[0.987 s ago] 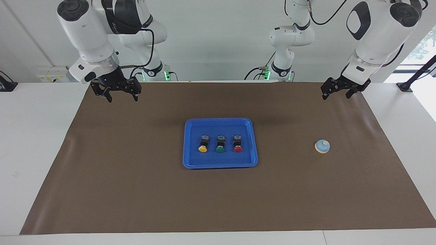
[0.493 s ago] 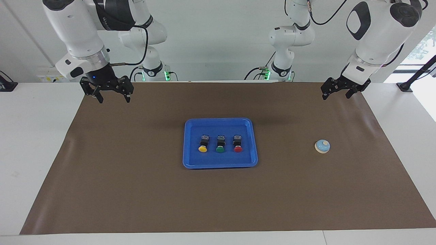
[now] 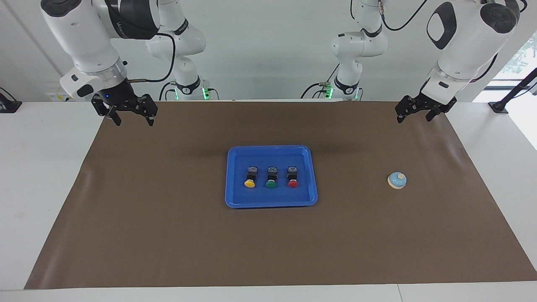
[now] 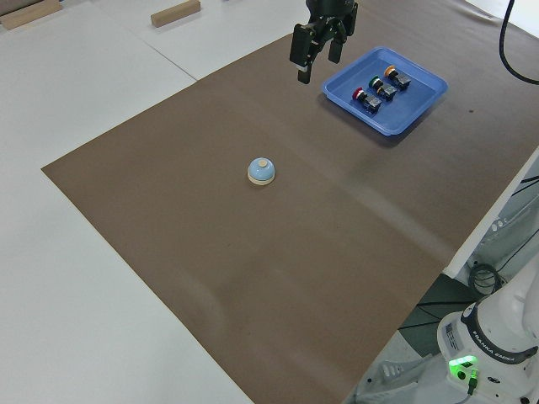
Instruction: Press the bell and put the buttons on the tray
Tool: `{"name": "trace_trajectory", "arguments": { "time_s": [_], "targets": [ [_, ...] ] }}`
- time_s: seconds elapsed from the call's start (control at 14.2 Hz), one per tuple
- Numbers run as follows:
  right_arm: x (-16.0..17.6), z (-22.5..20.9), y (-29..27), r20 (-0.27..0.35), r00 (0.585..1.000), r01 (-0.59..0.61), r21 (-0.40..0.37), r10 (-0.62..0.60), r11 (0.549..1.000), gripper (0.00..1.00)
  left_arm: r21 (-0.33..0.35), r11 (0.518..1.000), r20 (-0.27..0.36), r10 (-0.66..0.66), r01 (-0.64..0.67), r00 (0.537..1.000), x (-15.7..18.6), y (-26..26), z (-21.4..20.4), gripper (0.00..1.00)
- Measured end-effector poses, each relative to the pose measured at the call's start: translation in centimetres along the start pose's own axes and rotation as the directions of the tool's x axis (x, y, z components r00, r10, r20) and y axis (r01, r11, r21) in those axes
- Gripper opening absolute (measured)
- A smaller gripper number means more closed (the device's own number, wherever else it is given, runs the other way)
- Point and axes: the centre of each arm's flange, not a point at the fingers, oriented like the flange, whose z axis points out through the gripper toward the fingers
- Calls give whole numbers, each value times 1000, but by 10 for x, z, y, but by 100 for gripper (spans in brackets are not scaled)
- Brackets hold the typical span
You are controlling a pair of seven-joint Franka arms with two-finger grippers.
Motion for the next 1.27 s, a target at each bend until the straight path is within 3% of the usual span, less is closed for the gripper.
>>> {"name": "trace_trajectory", "arguments": {
  "time_s": [1.27],
  "targets": [
    [-9,-2,3,49,999,-5,-3,5,1000,100,0,1000,0,0,0,1000,0,0,0,100]
  ]
}}
